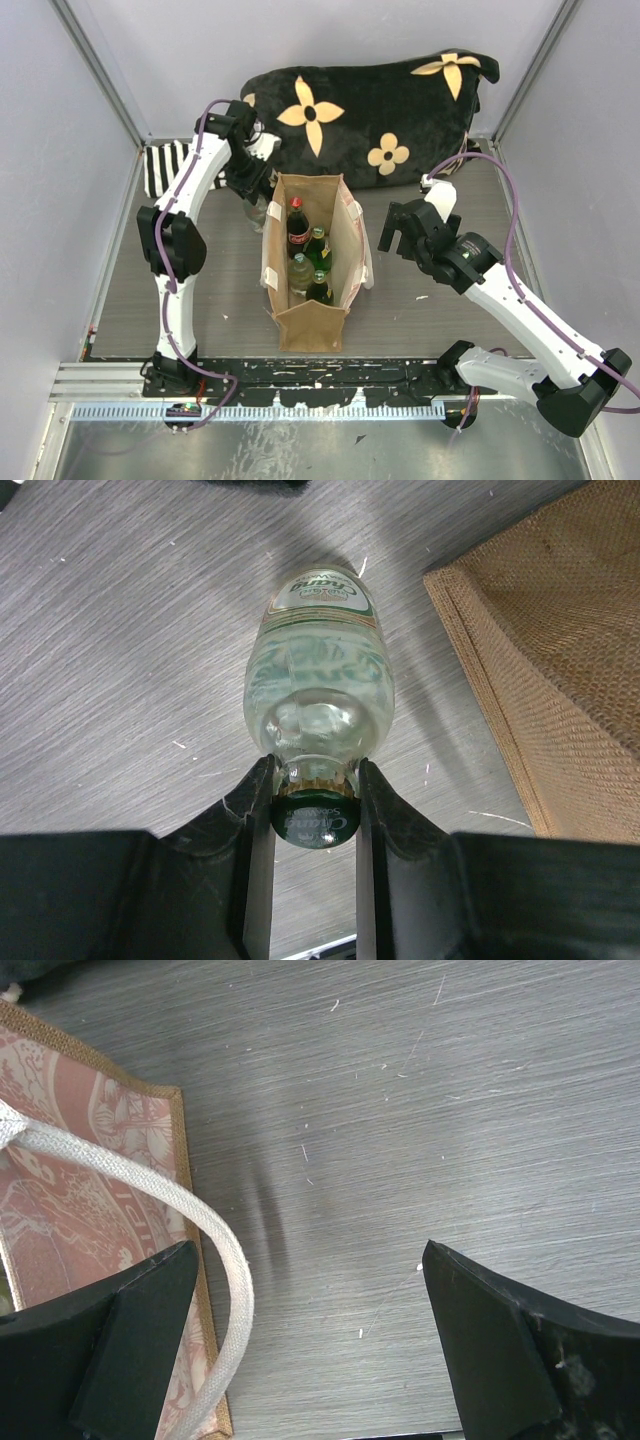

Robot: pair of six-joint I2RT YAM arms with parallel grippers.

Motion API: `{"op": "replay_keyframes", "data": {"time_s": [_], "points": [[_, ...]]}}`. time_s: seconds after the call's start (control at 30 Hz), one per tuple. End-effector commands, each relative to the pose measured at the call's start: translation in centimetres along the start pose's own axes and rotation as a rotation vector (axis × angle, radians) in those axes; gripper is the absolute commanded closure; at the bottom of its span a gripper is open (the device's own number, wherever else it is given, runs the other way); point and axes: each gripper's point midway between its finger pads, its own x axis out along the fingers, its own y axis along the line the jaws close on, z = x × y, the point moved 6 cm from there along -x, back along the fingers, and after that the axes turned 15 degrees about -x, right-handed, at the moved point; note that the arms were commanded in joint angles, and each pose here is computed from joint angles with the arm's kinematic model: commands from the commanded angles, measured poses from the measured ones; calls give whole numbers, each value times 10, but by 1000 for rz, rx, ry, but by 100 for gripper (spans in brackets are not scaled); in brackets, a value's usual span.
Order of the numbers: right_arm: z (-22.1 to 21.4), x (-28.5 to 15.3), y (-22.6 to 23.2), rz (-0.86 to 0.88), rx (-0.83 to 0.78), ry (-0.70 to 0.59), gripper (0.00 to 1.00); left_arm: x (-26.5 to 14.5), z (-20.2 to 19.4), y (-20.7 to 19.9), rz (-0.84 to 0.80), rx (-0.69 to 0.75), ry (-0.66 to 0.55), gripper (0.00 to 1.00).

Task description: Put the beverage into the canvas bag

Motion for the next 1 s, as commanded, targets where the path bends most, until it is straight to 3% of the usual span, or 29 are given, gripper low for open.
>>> {"op": "replay_keyframes", "data": {"time_s": [0.0,0.43,0.97], "points": [[6,0,3,13,46,-34,0,-54,4,-3,18,54,-112,100],[5,4,6,25,37,-27,0,-120,-9,-15,-19,66,-216,100],[7,11,17,68,16,-18,0,-216,-11,-41,-142,97,-593,100]]}}
